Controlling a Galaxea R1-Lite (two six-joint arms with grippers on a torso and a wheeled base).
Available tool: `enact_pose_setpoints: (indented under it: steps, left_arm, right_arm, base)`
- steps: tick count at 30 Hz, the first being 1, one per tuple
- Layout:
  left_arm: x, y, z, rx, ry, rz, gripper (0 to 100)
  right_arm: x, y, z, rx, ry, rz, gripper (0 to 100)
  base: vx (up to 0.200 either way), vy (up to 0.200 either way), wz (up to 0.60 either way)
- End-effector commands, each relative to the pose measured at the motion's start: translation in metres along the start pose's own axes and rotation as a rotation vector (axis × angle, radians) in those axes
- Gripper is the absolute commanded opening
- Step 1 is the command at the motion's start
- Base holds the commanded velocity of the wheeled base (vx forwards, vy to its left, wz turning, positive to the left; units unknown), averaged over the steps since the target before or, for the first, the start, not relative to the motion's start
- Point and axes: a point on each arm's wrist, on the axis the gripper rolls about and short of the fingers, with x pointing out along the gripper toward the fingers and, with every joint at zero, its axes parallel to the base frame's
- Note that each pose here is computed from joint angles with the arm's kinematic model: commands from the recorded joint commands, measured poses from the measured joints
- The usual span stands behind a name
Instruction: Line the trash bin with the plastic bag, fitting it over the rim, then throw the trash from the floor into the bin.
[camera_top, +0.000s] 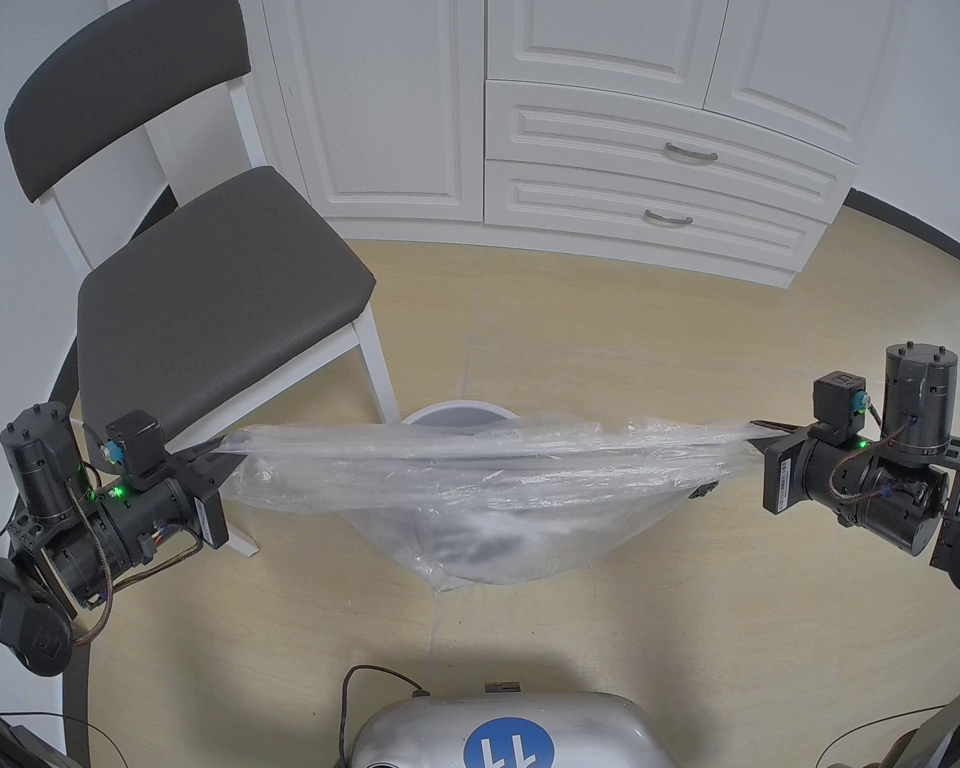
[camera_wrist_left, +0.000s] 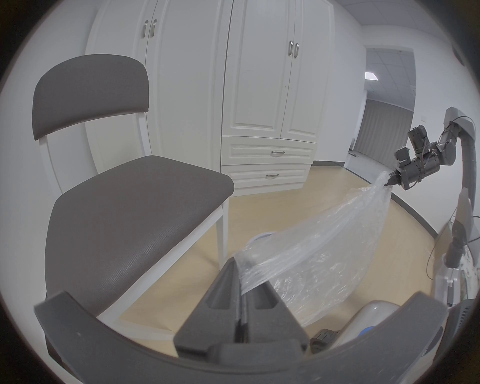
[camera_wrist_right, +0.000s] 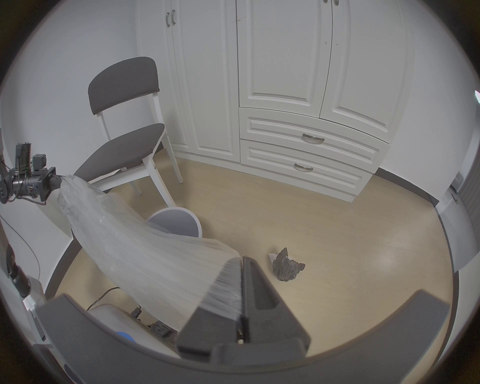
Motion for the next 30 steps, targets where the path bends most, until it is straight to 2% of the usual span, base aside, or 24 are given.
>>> enact_pose_setpoints:
  steps: [1,24,30]
  left_arm:
    - [0.000,0.002,0.000,-0.001,0.002,0.013,0]
    - [-0.002,0.017,0.000,0.012,0.002,0.078,0]
    - [-0.002,0.014,0.000,0.017,-0.002,0.049,0]
  right_arm:
    - [-0.001,-0.004,0.000,0.003,0.000,-0.017,0]
    - [-0.003,-0.014,-0.009,-0.063,0.029,-0.054,0]
    - [-0.001,-0.011,-0.007,-0.065,0.024,-0.045,0]
  base:
    - [0.000,0.000,0.00]
    - [0.000,0.000,0.00]
    - [0.000,0.000,0.00]
